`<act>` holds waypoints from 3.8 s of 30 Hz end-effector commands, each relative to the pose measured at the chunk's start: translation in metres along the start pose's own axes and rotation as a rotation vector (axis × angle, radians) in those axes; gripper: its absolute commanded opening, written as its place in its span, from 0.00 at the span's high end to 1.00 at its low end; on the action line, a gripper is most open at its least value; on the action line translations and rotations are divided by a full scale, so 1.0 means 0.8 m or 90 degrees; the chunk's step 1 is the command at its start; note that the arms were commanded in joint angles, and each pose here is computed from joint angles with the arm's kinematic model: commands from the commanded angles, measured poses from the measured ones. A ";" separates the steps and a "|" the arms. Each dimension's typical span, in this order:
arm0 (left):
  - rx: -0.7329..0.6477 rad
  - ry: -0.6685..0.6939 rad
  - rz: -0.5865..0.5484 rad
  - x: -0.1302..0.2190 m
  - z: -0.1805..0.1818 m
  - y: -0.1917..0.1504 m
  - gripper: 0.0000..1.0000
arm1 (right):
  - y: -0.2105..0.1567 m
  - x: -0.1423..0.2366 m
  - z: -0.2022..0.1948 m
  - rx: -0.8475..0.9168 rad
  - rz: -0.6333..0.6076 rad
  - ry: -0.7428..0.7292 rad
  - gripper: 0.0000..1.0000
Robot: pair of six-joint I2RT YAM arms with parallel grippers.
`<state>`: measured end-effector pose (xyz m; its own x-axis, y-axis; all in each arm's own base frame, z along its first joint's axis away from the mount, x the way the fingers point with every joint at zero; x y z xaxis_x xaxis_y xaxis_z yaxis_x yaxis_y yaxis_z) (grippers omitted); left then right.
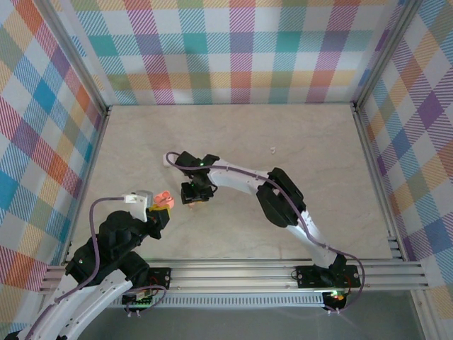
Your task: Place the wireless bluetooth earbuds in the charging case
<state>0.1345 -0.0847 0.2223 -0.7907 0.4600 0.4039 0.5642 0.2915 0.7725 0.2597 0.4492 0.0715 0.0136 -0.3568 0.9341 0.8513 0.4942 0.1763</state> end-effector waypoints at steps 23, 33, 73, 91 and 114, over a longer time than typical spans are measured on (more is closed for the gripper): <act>0.006 -0.006 -0.021 0.012 -0.004 0.011 1.00 | -0.007 -0.019 -0.009 0.052 0.035 -0.110 0.67; 0.012 0.000 -0.020 0.007 -0.002 0.010 1.00 | -0.006 -0.004 -0.017 0.079 0.025 -0.119 0.71; 0.000 -0.064 0.112 -0.146 -0.076 0.017 1.00 | -0.073 0.097 -0.267 -0.124 -0.009 -0.170 0.57; -0.009 -0.065 0.130 -0.153 -0.079 0.015 1.00 | -0.055 0.094 -0.276 -0.142 -0.017 -0.165 0.59; -0.023 -0.058 0.126 -0.153 -0.072 0.009 1.00 | -0.073 0.086 -0.272 -0.151 0.017 -0.144 0.60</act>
<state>0.2231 -0.1852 0.2000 -0.6305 0.5587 0.5388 0.7211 0.1649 0.6729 0.3319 0.2269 0.0616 -0.0947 -0.1507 0.9840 0.9447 0.2981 0.1366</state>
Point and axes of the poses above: each hand's point on the last joint's axis, 136 mm out from that joint toward the fingers, its own x axis back along the fingers, its own z axis along the line the jaws close on, y = z × x, the point moved 4 cm from there along x, back along the fingers, and after that the axes turned 13 degrees about x, right-handed, at the moved point
